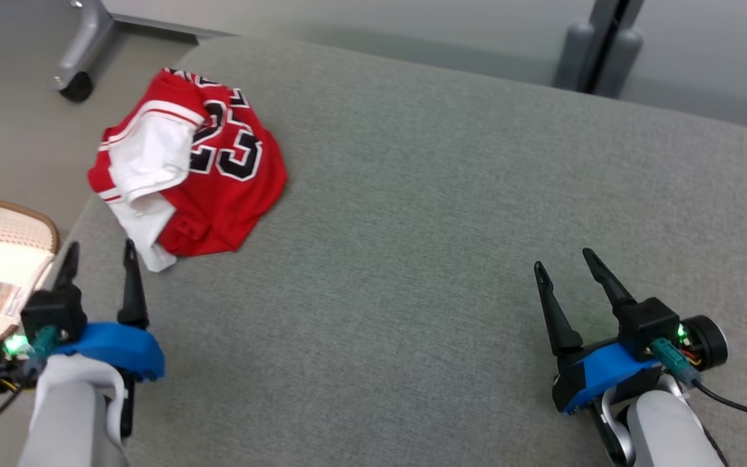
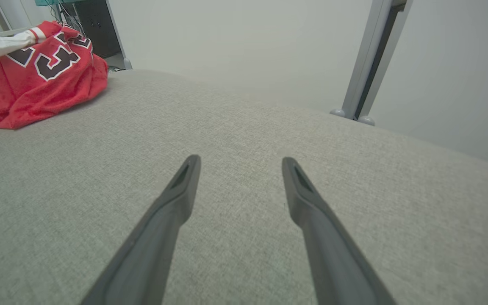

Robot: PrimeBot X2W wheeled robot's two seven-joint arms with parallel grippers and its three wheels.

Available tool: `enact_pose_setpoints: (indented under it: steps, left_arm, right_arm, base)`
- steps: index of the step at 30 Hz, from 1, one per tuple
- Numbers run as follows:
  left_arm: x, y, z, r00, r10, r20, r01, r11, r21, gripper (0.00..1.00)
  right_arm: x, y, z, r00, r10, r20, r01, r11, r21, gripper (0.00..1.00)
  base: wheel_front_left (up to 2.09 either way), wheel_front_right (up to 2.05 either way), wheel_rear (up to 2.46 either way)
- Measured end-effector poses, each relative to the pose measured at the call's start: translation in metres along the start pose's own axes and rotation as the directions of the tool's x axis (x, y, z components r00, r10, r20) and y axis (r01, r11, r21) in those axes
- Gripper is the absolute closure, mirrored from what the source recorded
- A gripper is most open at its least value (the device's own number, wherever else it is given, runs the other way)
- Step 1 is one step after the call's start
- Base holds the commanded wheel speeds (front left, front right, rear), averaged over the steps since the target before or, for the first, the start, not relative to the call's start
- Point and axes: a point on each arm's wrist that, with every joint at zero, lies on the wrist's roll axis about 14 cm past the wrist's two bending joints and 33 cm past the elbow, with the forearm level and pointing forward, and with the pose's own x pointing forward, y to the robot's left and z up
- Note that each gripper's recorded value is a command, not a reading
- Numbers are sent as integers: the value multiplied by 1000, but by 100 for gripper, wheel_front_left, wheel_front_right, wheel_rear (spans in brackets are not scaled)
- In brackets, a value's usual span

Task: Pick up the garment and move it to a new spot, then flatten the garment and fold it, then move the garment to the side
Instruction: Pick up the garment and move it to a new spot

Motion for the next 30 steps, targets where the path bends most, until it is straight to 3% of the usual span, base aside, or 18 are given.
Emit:
enact_pose_setpoints:
  steps: [19,21,25,30]
  left_arm:
    - [94,-10,-14,994,29,-103,-14,988,152,0]
    - [99,-14,-10,996,24,-91,-10,989,151,100]
    - [108,-20,14,1000,8,-18,-5,991,131,100]
    - [113,-42,86,978,-81,190,62,993,104,100]
  right_arm:
    - [-6,-61,-40,988,-136,-67,136,991,-2,0]
    - [-7,-64,-39,988,-143,-63,144,990,-1,0]
    - [-9,-69,-36,985,-162,-56,162,987,4,0]
    - [-16,-76,-17,981,-191,-19,191,982,-1,0]
  base:
    - [0,0,0]
    - [0,0,0]
    - [0,0,0]
    - [0,0,0]
